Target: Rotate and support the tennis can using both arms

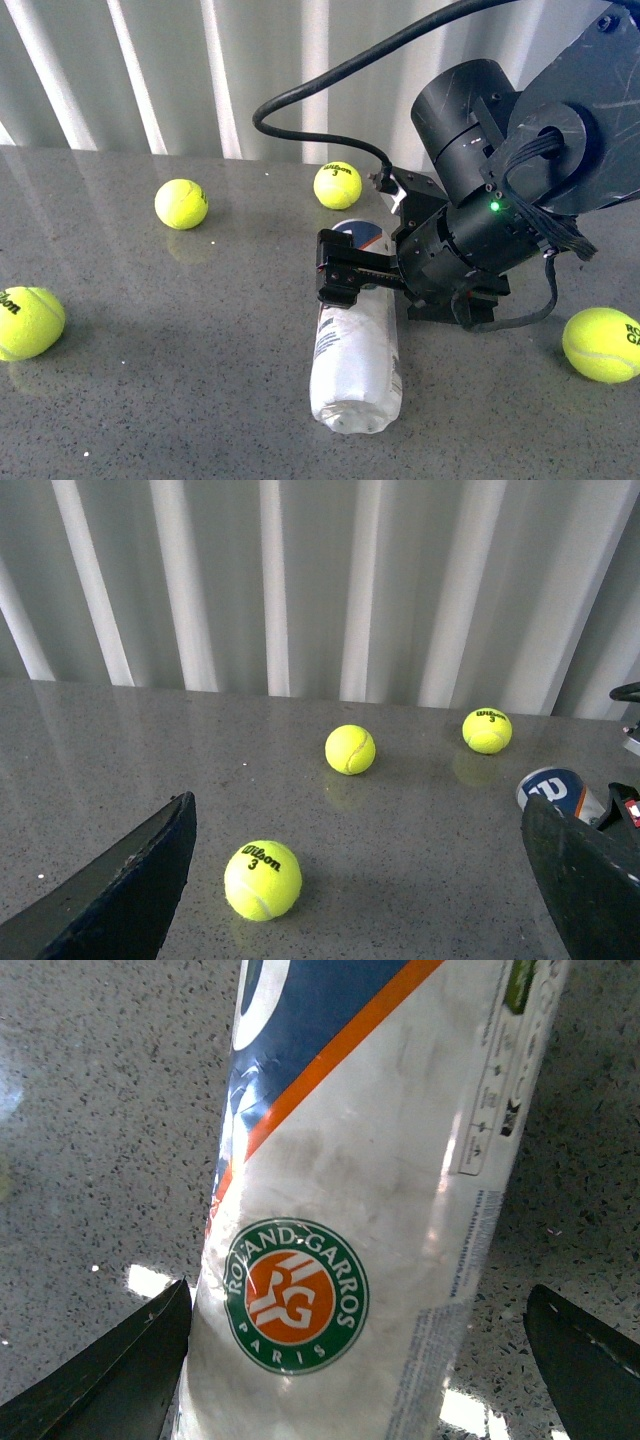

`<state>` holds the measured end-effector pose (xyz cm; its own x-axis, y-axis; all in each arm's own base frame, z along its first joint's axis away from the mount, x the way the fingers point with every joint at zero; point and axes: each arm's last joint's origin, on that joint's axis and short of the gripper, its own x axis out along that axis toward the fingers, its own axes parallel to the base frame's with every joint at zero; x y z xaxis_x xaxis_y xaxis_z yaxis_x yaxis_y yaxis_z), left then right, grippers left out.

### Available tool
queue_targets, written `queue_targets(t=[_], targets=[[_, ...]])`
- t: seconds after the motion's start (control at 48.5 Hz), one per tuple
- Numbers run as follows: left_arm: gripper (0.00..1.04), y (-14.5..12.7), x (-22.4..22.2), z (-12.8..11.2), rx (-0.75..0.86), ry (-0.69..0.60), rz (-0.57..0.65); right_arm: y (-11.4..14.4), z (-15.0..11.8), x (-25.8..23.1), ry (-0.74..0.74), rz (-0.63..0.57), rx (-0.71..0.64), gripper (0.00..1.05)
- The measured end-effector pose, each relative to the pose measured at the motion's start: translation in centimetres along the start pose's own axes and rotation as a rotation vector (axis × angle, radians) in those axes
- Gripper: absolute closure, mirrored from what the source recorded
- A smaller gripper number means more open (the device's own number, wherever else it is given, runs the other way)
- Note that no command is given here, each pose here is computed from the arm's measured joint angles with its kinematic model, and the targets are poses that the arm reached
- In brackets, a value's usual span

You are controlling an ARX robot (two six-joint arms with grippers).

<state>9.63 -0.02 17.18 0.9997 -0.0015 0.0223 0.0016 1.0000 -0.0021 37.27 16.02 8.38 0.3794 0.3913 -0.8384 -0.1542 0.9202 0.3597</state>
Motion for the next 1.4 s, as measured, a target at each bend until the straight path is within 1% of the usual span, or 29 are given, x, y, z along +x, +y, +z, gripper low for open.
queue_targets(t=[0.206, 0.227, 0.247, 0.33, 0.392, 0.557, 0.66, 0.887, 0.969, 1.072, 1.299, 1.402], targets=[[0.07, 0.0, 0.0, 0.0, 0.000, 0.000, 0.000, -0.4, -0.3, 1.1, 0.002, -0.018, -0.002, 0.07], [0.07, 0.0, 0.0, 0.0, 0.000, 0.000, 0.000, -0.5, -0.3, 1.3, 0.004, -0.019, -0.002, 0.09], [0.07, 0.0, 0.0, 0.0, 0.000, 0.000, 0.000, -0.5, -0.4, 1.4, 0.005, -0.024, -0.004, 0.14], [0.07, 0.0, 0.0, 0.0, 0.000, 0.000, 0.000, -0.6, -0.3, 1.6, 0.002, -0.031, -0.010, 0.27], [0.07, 0.0, 0.0, 0.0, 0.000, 0.000, 0.000, -0.5, -0.2, 1.6, -0.006, -0.033, -0.015, 0.33], [0.07, 0.0, 0.0, 0.0, 0.000, 0.000, 0.000, -0.2, 0.1, 1.5, -0.022, -0.034, -0.038, 0.55], [0.07, 0.0, 0.0, 0.0, 0.000, 0.000, 0.000, 0.0, 0.1, 1.6, -0.030, -0.033, -0.047, 0.66], [0.07, 0.0, 0.0, 0.0, 0.000, 0.000, 0.000, 0.2, 0.0, 1.6, -0.036, -0.030, -0.066, 0.82], [0.07, 0.0, 0.0, 0.0, 0.000, 0.000, 0.000, 0.4, 0.1, 1.3, -0.042, -0.027, -0.072, 0.87], [0.07, 0.0, 0.0, 0.0, 0.000, 0.000, 0.000, 0.4, 0.0, 1.3, -0.040, -0.027, -0.075, 0.89], [0.07, 0.0, 0.0, 0.0, 0.000, 0.000, 0.000, 0.9, 0.0, 0.2, -0.061, -0.022, -0.095, 0.93], [0.07, 0.0, 0.0, 0.0, 0.000, 0.000, 0.000, 1.4, 0.6, -1.5, -0.107, -0.027, -0.146, 0.93]])
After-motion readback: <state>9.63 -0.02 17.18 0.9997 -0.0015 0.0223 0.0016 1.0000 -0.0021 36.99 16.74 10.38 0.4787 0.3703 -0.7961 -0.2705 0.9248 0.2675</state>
